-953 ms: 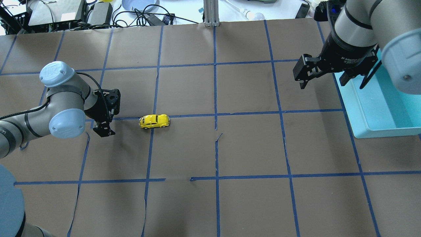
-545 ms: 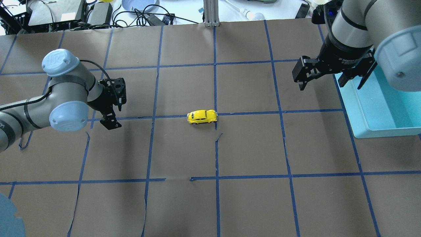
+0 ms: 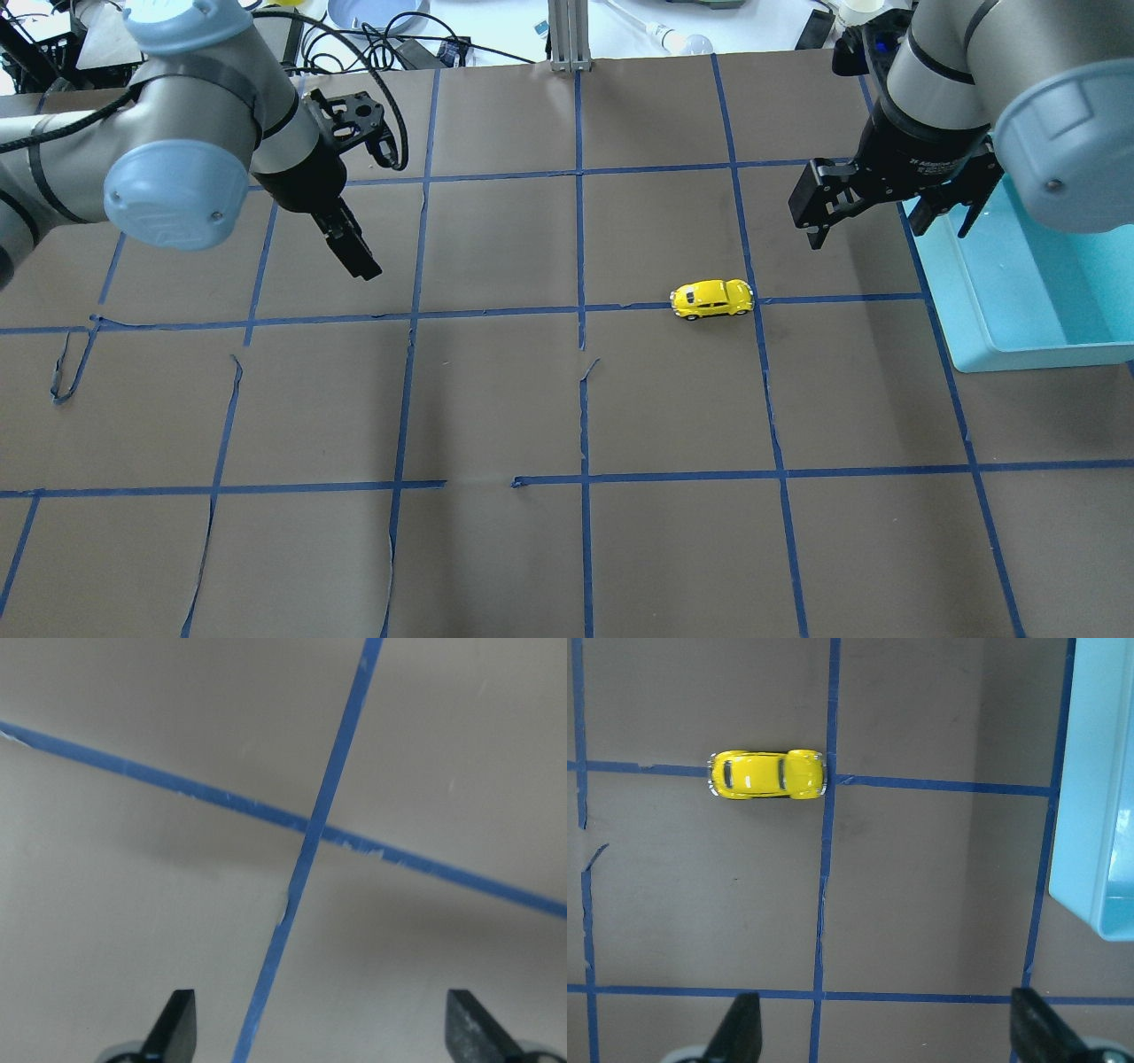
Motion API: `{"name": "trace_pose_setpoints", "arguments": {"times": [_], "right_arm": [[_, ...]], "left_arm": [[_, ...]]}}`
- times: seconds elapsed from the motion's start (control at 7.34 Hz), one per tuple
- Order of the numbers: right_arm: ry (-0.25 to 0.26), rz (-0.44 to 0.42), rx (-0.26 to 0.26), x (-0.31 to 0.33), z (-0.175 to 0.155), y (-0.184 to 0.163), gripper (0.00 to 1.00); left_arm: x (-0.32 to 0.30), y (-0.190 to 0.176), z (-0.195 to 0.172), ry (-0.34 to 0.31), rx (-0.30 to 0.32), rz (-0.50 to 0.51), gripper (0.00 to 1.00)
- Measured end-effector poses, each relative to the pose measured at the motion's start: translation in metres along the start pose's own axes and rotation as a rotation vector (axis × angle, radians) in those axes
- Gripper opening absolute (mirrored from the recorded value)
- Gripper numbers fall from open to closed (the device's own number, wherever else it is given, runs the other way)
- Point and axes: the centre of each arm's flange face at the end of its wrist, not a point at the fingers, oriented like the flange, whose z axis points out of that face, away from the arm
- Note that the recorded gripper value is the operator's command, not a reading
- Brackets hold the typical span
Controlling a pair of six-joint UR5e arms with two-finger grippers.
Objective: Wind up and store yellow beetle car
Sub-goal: 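Lower the right gripper onto the car while the left arm retracts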
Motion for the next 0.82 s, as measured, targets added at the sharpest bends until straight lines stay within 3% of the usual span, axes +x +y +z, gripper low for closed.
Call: {"name": "trace_pose_setpoints", "arguments": {"times": [0.27,0.54,0.82], "right_arm": [[-0.001,-0.146,0.001,0.005,0.007,-0.008,1.00],[-0.005,-0.398,-0.009,0.024,0.029,-0.028,1.00],[-0.016,-0.654,-0.023,0.036,0.049,-0.042,1.00]], "left_arm": [[0.014,-0.004,-0.036,-0.037,0.038,-0.319,1.00],[0.029,0.001,-0.063,-0.057,0.084,-0.650,1.00],[0.046,0.012,-0.094,-0.082,0.121,-0.835,1.00]]}}
